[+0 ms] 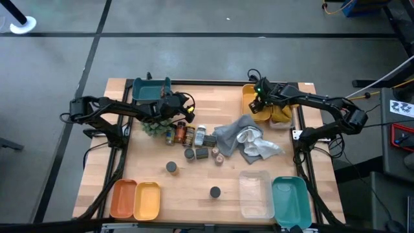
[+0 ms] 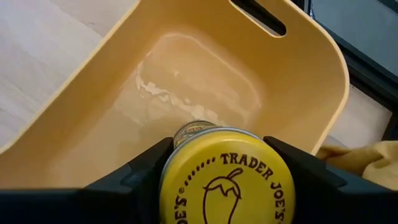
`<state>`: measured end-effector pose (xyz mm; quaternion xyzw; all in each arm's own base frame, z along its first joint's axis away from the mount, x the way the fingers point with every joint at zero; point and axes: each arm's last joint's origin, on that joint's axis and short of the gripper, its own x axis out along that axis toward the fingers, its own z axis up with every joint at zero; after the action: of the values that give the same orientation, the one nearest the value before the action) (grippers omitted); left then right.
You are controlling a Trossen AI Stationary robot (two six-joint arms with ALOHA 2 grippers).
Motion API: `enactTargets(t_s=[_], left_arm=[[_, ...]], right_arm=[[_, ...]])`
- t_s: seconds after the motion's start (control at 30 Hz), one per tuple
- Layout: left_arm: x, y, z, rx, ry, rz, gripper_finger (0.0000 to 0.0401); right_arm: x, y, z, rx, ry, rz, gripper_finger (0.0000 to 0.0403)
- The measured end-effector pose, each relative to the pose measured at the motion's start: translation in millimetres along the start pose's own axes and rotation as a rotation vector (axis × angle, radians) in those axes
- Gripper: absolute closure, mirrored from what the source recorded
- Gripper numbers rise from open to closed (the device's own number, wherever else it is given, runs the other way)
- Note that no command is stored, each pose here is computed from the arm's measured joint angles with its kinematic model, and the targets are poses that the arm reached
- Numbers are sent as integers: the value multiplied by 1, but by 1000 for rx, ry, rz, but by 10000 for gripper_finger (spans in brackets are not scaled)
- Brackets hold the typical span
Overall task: Sort spices by type
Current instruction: Put the yellow seasoning bottle into the top yellow bin
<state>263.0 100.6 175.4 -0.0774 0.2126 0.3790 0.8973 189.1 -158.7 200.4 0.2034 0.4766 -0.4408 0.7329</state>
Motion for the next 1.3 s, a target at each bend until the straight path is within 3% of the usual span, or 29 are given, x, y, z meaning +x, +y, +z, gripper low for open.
enactTargets(t_s=[0.27, 0.57, 0.9, 1.3], left_arm=[[0, 0, 0, 0, 0, 0, 205], [0, 0, 0, 0, 0, 0, 205], [0, 0, 0, 0, 0, 0, 205], [-24, 6, 25, 8, -113, -21, 205]], right_arm=[[0, 1, 3, -28, -30, 0, 159], [0, 1, 3, -280, -31, -5, 159], [0, 0, 2, -223, -25, -12, 158], [0, 0, 2, -202, -25, -23, 104]])
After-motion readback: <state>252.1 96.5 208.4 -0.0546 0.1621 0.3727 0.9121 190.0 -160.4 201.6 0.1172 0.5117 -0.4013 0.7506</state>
